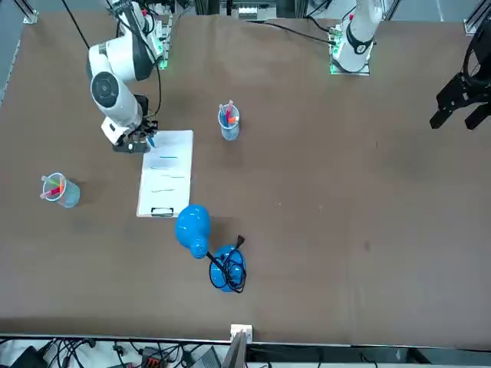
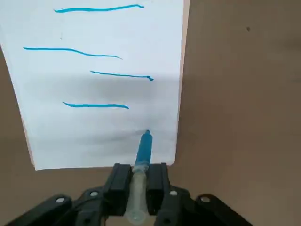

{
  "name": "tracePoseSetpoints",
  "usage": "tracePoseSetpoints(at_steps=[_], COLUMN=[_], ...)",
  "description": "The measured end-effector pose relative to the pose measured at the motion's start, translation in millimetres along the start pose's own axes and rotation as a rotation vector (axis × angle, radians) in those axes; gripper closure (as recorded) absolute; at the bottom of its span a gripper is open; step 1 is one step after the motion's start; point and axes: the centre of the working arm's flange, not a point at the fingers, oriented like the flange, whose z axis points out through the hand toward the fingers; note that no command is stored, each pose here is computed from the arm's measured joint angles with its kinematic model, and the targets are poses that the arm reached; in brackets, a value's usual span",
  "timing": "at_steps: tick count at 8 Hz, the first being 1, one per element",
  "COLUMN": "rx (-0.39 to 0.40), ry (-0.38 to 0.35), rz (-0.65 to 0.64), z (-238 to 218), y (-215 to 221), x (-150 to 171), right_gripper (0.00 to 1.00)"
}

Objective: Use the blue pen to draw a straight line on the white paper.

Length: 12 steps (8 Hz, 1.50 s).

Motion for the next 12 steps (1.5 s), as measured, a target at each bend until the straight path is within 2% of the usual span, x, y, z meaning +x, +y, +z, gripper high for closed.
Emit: tracePoseSetpoints(at_steps=[12], rx=[-0.005], ry=[0.053], rz=[0.105], z=[-3.9], y=[-53.4], x=[-9.3], right_gripper=[0.78])
